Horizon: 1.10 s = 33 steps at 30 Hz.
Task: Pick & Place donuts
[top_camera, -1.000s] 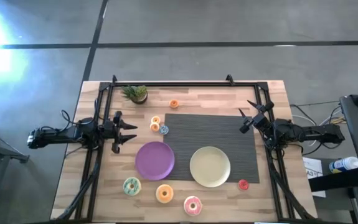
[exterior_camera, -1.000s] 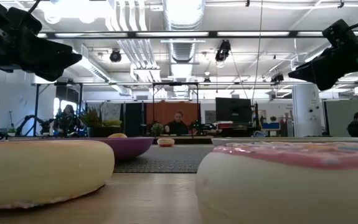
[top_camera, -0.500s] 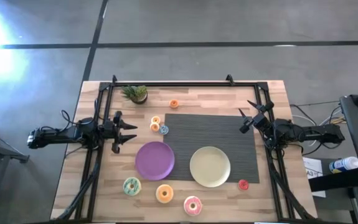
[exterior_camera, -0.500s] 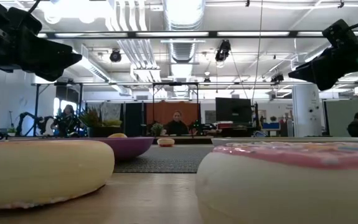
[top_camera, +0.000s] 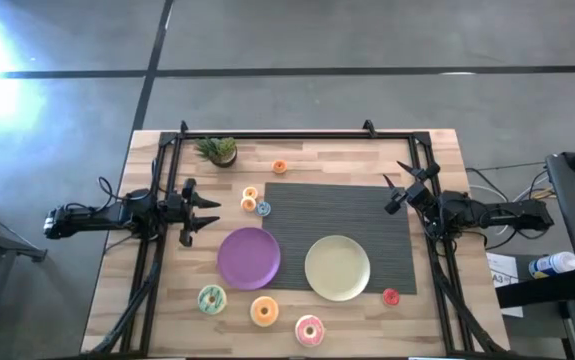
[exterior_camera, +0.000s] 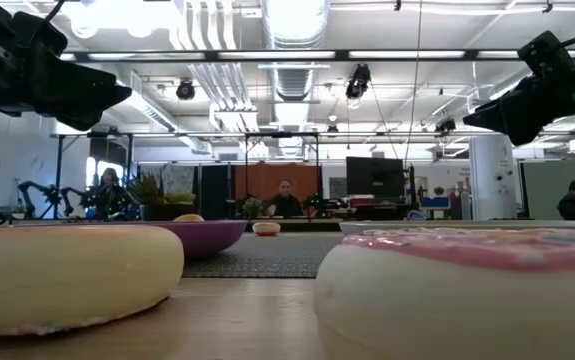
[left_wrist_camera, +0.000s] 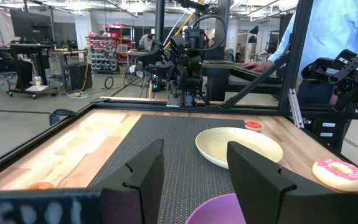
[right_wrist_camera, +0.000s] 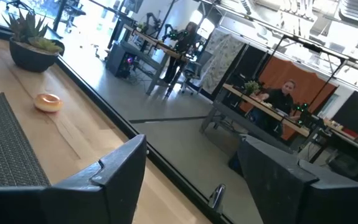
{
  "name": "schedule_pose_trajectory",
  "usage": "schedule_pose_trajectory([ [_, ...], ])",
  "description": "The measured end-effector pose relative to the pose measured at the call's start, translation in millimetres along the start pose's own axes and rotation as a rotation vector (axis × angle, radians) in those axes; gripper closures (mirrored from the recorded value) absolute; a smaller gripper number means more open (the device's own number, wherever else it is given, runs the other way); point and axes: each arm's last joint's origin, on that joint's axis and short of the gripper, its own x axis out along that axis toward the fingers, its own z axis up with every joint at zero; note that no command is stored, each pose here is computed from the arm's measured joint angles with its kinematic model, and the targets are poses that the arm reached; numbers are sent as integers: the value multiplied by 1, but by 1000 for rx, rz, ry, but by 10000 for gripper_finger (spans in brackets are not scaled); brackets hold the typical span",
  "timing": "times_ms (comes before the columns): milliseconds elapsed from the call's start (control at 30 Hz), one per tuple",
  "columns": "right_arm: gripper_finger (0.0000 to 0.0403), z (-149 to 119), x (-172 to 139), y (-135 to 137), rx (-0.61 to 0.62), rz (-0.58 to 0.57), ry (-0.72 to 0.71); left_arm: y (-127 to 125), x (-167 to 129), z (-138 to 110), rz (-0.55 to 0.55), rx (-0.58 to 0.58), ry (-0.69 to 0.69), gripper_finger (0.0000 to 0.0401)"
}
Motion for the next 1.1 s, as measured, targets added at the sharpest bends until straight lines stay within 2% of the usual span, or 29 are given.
schedule_pose_trajectory([
  [1100, 149, 0, 0, 0, 0, 0, 0, 0, 0, 0, 0, 0, 0, 252],
])
